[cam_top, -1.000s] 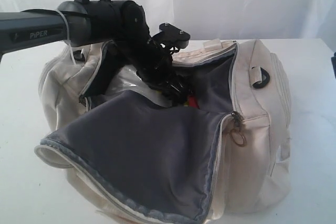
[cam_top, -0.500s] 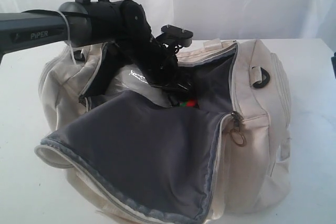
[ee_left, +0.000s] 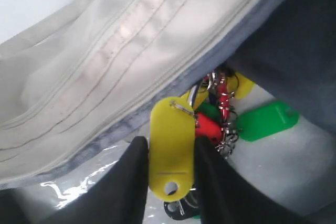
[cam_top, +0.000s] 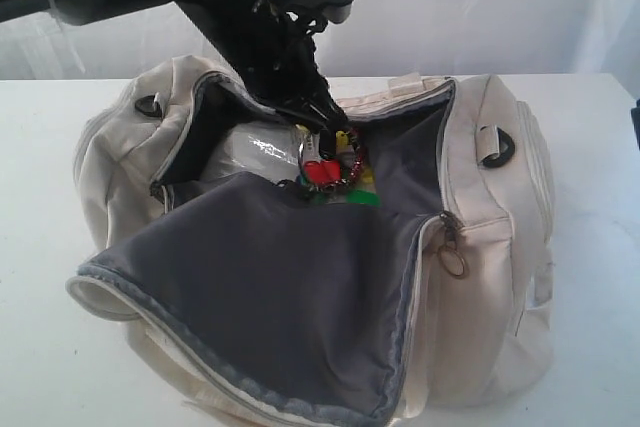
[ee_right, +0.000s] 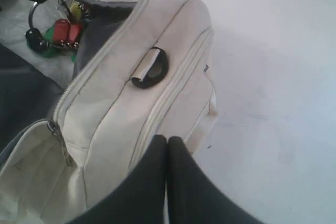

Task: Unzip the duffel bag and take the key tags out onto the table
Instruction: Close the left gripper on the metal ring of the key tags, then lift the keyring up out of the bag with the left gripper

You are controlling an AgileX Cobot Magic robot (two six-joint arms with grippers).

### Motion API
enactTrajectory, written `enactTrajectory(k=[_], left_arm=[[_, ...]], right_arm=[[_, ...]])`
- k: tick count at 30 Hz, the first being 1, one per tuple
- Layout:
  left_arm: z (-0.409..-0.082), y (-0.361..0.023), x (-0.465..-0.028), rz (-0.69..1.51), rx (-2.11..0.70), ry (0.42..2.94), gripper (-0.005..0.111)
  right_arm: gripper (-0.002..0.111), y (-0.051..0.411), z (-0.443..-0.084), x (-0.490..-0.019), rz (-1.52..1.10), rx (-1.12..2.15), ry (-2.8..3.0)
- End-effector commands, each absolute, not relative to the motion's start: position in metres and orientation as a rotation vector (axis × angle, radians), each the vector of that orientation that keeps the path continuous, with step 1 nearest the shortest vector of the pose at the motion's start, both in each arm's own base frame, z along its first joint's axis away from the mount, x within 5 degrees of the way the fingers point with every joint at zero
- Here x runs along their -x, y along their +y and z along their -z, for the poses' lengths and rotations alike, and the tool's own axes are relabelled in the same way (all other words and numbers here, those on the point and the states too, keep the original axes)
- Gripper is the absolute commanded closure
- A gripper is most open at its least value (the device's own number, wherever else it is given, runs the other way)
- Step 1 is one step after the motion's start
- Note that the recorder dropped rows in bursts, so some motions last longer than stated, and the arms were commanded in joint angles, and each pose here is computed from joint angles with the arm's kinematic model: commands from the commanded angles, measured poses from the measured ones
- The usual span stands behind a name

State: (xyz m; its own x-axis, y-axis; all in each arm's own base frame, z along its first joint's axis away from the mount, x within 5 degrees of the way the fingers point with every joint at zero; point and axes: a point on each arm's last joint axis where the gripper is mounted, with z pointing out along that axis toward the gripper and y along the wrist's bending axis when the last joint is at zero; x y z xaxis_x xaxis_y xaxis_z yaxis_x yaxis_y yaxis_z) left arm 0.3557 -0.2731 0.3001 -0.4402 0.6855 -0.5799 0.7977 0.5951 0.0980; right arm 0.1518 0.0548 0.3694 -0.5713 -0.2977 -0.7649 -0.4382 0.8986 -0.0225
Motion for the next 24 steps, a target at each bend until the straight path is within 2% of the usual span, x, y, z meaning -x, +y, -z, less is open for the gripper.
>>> enactTrajectory(k=[1,14,15,19,20,21,24], left_arm=[[-0.306,-0.266,-0.355,0.160,-1.139,2.252,0.107],[-0.263,-0.278,-0.376,0.105,-1.175,2.246,0.105],[-0.262,-0.278,-0.375,0.104,-1.178,2.252,0.102],[-0.260,-0.276,-0.373,0.097,-1.194,2.284,0.053],[-0.260,-0.276,-0.373,0.096,-1.196,2.288,0.044],[-0.259,-0.275,-0.372,0.096,-1.193,2.302,0.039],[-0.256,-0.274,-0.371,0.092,-1.199,2.341,0.040]], right_arm=[[0.108,0.054,-0.370,-0.151,-0.209,0.514,2.205],[0.108,0.054,-0.370,-0.151,-0.209,0.514,2.205],[0.108,0.054,-0.370,-0.151,-0.209,0.514,2.205],[0.108,0.054,-0.370,-0.151,-0.211,0.514,2.206],[0.108,0.054,-0.370,-0.151,-0.214,0.514,2.206],[0.108,0.054,-0.370,-0.151,-0.214,0.514,2.206],[0.108,0.054,-0.370,-0.151,-0.214,0.514,2.206]])
